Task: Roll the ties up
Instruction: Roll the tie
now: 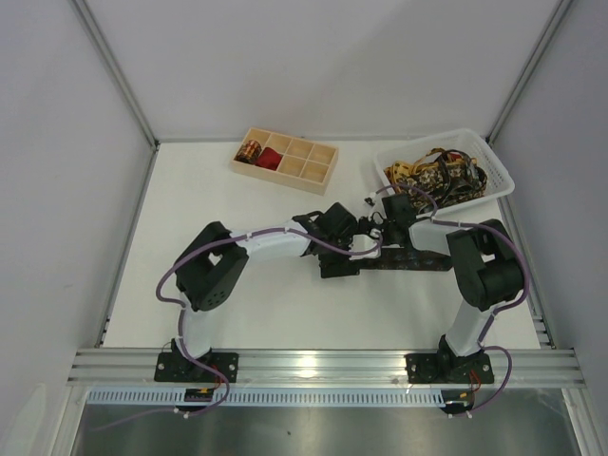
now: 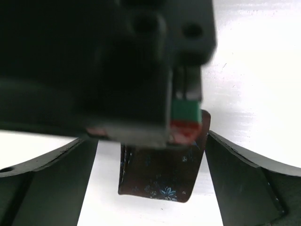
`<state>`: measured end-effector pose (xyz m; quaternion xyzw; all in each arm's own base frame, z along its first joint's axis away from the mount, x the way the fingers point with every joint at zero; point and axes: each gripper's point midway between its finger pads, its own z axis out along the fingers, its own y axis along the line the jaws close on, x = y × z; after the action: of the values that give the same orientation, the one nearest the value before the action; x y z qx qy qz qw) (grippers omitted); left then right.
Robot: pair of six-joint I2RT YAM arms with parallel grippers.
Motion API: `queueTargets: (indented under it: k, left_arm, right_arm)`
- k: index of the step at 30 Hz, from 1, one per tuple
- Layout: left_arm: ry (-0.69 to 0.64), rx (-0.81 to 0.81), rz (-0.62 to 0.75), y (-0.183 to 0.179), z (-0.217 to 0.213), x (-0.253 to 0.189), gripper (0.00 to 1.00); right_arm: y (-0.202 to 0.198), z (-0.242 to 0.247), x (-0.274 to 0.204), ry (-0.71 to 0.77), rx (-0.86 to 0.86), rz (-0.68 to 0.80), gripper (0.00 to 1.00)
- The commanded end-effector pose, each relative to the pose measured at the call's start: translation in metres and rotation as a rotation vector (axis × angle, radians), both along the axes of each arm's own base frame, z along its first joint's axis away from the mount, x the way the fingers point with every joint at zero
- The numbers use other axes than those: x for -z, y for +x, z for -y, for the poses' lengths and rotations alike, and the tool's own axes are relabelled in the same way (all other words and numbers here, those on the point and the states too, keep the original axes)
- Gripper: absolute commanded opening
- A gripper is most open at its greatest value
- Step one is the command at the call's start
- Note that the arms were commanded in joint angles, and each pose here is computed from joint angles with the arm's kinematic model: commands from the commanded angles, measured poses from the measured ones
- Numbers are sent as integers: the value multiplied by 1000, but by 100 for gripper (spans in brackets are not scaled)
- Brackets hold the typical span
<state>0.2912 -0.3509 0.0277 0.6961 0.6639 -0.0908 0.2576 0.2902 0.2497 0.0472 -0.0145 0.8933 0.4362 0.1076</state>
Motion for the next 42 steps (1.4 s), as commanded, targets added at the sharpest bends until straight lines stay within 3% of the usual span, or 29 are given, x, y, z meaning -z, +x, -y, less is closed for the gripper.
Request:
queueTargets:
  k: [1, 7, 12, 15, 16, 22, 32, 38, 42]
  left_arm:
    - [-11, 52, -51, -4, 8, -3, 100]
    - [10, 4, -75, -7, 2, 8, 89]
    - [-24, -39, -58, -11, 0, 7, 69]
    - [-32, -45, -58, -17, -1, 11, 62]
    - [-18, -55, -45, -18, -5, 17, 56]
    - [-6, -51, 3, -29, -11, 22, 46]
    - [-42, -73, -41, -56, -19, 6, 40]
    - [1, -90, -79, -64, -27, 23, 40]
    - [-5, -91, -94, -66, -25, 26, 40]
  right_arm:
    - [9, -2, -5, -7, -9, 31, 0]
    - [10, -3, -7, -5, -9, 37, 0]
    - [10, -2, -9, -4, -7, 39, 0]
    - [9, -3, -10, -1, -6, 40, 0]
    - [8, -5, -11, 0, -10, 40, 0]
    - [-2, -10, -10, -1, -21, 28, 0]
    - [-27, -29, -21, 4, -69, 34, 0]
    - [-12, -21, -42, -5, -22, 77, 0]
    - [10, 11, -52, -28, 95, 103, 0]
